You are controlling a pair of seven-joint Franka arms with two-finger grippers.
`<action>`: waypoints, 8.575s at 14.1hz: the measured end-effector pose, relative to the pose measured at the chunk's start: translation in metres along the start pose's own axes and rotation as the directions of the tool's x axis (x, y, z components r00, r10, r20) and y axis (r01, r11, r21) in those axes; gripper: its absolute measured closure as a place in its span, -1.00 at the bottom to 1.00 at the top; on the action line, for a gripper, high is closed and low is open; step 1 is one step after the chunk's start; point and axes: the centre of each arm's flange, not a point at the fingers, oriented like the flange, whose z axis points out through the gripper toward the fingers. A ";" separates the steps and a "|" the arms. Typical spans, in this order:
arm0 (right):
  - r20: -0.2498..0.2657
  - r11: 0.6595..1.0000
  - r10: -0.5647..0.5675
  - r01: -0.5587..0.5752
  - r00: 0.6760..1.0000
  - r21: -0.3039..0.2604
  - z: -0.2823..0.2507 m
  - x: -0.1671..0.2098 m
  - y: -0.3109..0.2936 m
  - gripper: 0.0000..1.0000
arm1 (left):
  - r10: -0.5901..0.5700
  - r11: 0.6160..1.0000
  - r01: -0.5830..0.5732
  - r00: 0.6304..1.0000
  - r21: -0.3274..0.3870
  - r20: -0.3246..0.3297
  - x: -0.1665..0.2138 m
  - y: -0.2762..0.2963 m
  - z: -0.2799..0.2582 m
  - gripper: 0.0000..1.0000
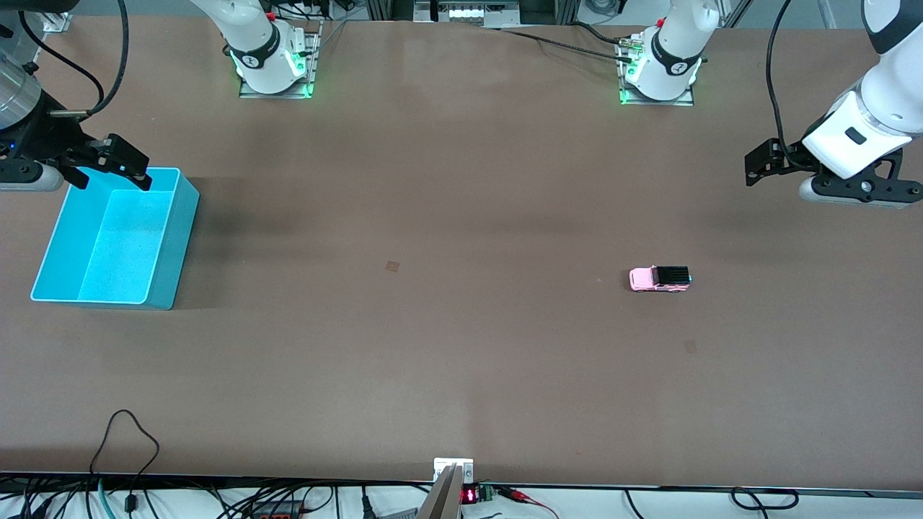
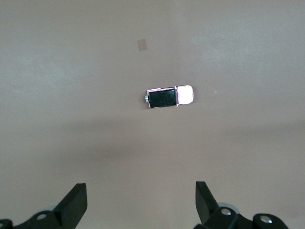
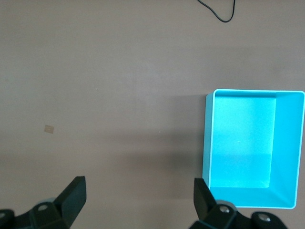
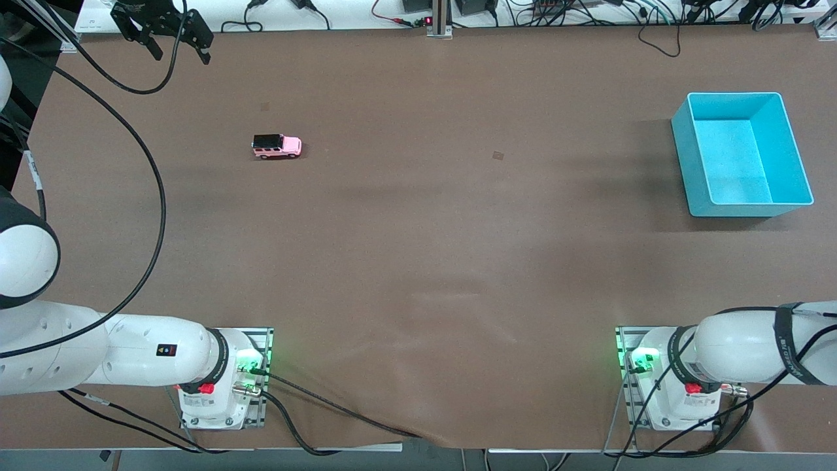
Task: Wind and store pink jeep toy
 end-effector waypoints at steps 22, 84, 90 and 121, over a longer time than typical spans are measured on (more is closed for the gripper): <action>0.005 1.000 0.001 -0.001 1.000 0.001 0.005 0.006 0.001 -1.00 | 0.666 0.746 -0.623 0.705 -0.235 0.245 0.031 0.004 0.126 -1.00; 0.005 1.000 -0.007 0.007 1.000 0.001 0.006 0.006 0.003 -1.00 | 0.990 0.073 -0.992 0.085 -0.105 -0.115 0.099 -0.170 0.314 -1.00; 0.005 1.000 -0.007 0.007 1.000 0.001 0.006 0.007 0.003 -1.00 | 0.948 0.292 -0.923 0.314 -0.249 -0.049 0.108 -0.120 0.227 -1.00; 0.023 1.000 -0.028 0.028 0.999 0.001 0.011 0.007 0.003 -1.00 | 0.050 0.999 -0.050 0.998 0.016 -0.030 0.008 -0.008 -0.003 -1.00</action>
